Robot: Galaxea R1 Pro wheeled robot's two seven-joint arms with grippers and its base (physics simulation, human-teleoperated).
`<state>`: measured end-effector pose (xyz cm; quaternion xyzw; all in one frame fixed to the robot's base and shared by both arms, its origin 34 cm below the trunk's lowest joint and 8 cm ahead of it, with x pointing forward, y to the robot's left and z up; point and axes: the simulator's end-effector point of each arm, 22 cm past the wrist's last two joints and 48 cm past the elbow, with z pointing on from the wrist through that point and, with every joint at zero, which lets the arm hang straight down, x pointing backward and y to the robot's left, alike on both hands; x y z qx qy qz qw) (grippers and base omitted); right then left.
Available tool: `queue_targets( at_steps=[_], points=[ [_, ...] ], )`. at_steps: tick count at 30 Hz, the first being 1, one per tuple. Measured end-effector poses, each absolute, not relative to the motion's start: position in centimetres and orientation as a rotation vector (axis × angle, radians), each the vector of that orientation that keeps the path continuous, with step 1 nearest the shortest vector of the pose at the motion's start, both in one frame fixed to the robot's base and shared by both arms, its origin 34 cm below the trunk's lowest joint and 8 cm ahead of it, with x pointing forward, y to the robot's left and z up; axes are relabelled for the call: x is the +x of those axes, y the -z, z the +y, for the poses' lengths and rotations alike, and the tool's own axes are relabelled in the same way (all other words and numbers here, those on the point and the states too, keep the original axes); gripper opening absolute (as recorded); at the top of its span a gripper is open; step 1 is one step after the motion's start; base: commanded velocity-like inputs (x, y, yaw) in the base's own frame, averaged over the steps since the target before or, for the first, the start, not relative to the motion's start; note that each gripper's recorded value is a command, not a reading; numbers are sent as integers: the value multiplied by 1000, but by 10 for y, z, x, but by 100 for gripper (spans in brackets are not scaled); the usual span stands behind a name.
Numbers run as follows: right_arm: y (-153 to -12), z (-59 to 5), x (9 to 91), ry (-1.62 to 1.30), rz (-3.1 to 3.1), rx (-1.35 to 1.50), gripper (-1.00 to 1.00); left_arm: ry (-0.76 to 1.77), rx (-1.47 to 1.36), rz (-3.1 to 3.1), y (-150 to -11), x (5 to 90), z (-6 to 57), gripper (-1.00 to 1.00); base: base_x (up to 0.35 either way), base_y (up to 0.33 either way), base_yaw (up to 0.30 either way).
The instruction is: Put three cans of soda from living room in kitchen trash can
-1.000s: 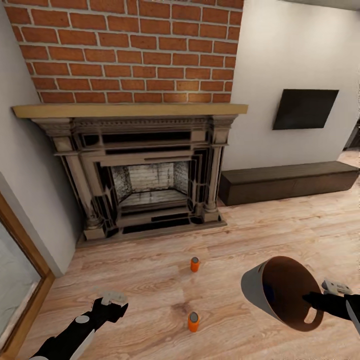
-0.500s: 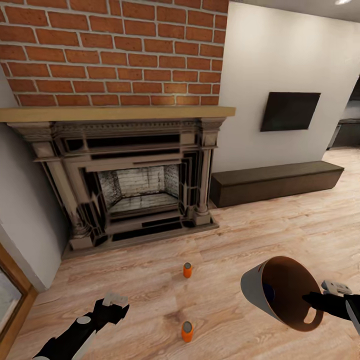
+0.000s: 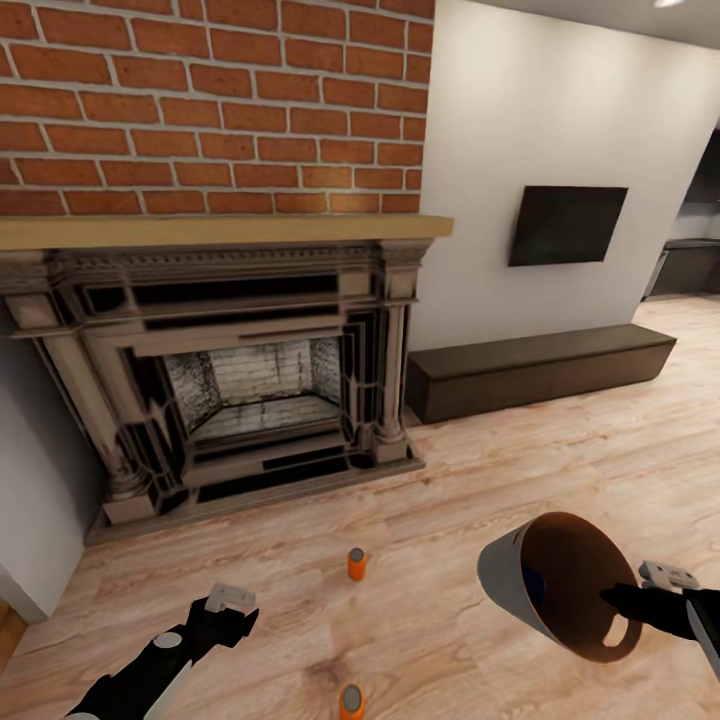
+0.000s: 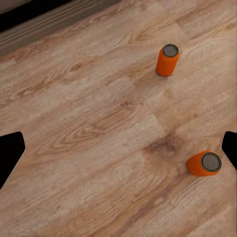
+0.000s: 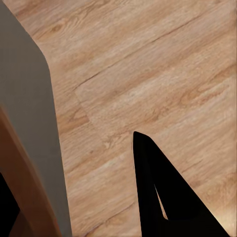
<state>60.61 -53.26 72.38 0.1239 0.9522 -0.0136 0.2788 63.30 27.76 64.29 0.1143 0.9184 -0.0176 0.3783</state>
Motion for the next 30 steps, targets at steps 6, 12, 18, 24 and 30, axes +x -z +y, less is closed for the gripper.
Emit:
queue_targets(
  at_steps=[6, 12, 18, 24, 30],
  points=[
    [-723, -531, 606, 36, 2556, 330, -100, 45, 297, 2345, -643, 633, 277, 100, 82, -285, -14],
    [-723, -532, 606, 42, 2558, 325, -100, 45, 302, 2344, -643, 633, 276, 100, 9, -288, -176],
    [-725, -532, 606, 41, 2553, 327, -100, 46, 304, 2338, -645, 634, 276, 100, -18, -84, -229],
    [-727, -532, 607, 38, 2547, 329, -100, 51, 308, 2333, -648, 635, 274, 100, -82, 192, -224],
    [-729, -532, 607, 39, 2545, 326, -100, 53, 312, 2334, -649, 635, 274, 100, -13, 293, -127]
  ],
)
